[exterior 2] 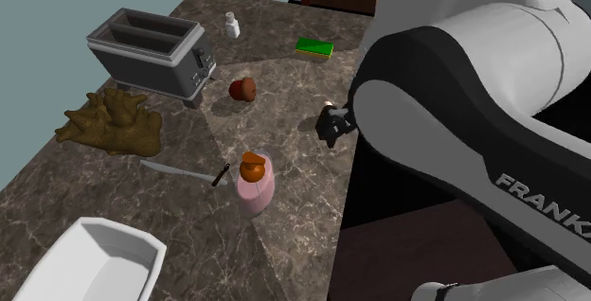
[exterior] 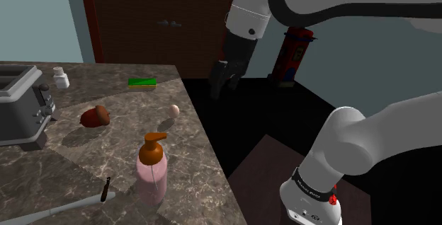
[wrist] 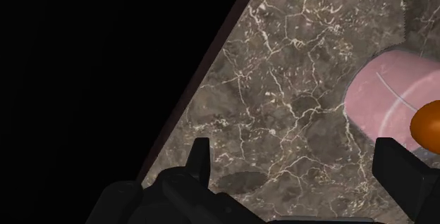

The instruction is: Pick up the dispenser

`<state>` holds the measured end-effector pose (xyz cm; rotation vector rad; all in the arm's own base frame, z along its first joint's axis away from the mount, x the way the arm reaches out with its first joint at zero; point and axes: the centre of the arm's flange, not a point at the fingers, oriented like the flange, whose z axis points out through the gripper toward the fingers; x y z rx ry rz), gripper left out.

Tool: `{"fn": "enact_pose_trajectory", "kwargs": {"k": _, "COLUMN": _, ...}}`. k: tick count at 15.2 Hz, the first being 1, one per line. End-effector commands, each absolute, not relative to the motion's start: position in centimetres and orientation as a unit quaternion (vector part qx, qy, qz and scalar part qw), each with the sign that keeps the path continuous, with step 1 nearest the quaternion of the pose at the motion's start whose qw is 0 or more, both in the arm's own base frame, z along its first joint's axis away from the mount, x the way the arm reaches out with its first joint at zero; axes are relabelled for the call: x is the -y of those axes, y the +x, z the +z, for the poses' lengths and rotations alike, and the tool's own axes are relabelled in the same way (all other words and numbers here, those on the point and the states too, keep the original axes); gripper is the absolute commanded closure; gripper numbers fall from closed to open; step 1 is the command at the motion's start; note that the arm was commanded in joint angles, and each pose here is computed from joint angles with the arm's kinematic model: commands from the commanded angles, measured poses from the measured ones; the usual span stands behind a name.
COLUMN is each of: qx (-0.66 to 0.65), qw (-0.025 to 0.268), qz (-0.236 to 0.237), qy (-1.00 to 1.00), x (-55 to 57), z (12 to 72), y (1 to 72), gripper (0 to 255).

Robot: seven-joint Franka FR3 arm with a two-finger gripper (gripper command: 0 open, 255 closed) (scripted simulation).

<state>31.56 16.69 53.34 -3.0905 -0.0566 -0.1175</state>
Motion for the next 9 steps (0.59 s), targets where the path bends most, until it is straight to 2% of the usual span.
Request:
{"fn": "enact_pose_trajectory", "kwargs": {"k": 1, "qx": 0.007, "qw": 0.023, "qz": -0.034, "qy": -0.999, "x": -18.9, "z": 52.1, "y": 31.7, "gripper": 0}}
{"fn": "enact_pose_trajectory", "kwargs": {"k": 9, "qx": -0.033, "qw": 0.017, "qz": -0.02, "qy": -0.999, "x": -28.2, "z": 46.8, "y": 32.2, "gripper": 0}}
